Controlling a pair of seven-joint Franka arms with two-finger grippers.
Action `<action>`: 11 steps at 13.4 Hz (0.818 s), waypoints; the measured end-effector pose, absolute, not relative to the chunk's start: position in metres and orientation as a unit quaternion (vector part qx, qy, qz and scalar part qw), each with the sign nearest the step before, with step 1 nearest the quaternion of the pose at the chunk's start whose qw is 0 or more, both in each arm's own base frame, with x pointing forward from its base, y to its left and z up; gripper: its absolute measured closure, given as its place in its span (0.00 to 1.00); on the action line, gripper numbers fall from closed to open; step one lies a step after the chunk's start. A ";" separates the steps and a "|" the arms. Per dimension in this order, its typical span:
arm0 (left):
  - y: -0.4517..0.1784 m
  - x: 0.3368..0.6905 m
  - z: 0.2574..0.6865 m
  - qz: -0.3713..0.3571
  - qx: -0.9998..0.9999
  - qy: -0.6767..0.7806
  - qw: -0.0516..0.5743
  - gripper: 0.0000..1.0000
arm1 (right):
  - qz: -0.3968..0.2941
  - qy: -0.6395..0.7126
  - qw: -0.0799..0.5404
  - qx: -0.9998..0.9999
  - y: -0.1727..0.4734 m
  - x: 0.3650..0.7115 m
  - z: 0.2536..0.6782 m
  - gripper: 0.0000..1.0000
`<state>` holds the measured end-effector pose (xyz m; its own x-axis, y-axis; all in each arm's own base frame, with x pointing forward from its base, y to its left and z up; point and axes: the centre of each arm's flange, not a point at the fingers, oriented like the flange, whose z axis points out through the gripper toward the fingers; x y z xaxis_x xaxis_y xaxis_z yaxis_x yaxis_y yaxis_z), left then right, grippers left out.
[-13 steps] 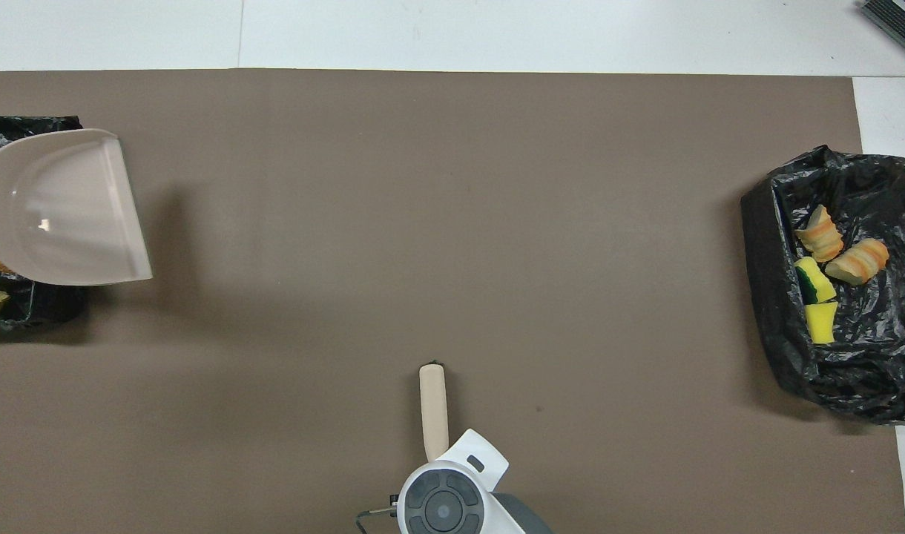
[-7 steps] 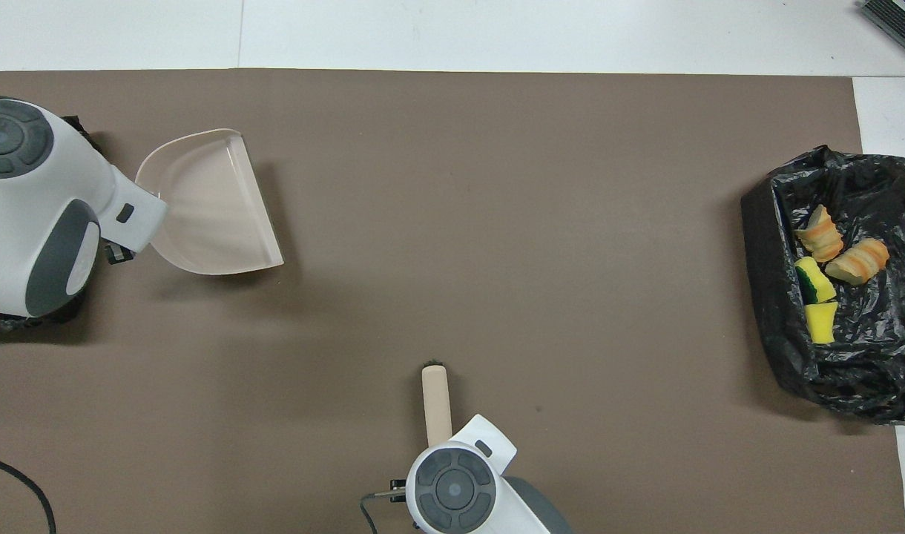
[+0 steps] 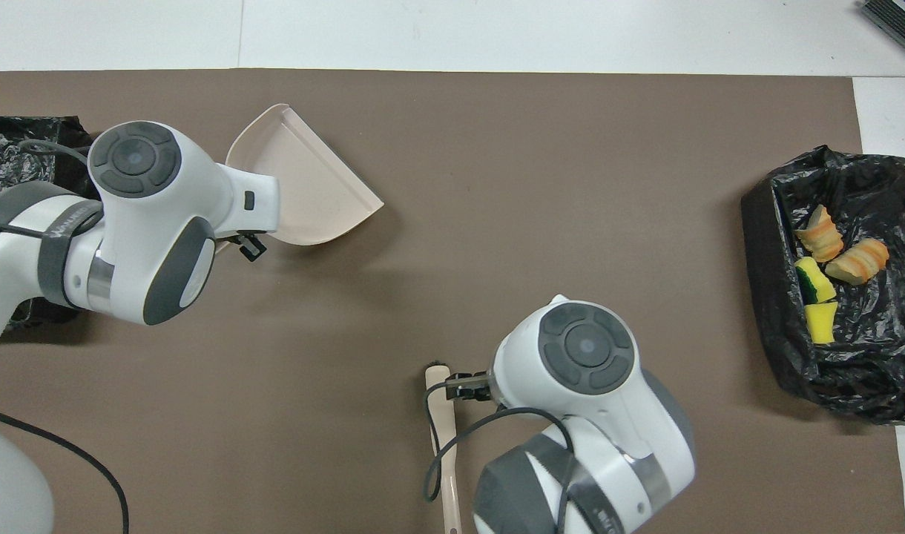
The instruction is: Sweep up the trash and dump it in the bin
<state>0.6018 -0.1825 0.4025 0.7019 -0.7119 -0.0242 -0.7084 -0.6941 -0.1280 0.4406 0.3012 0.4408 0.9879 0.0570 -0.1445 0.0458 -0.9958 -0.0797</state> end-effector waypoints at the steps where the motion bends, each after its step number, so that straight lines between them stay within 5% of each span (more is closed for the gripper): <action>1: -0.204 0.598 0.398 -0.020 -0.937 0.346 0.049 0.68 | 0.063 -0.040 0.027 -0.997 0.285 0.453 0.445 0.00; 11: -0.353 0.553 0.375 -0.026 -0.995 0.092 -0.034 0.68 | 0.016 -0.054 0.003 -0.998 0.039 0.552 0.532 0.00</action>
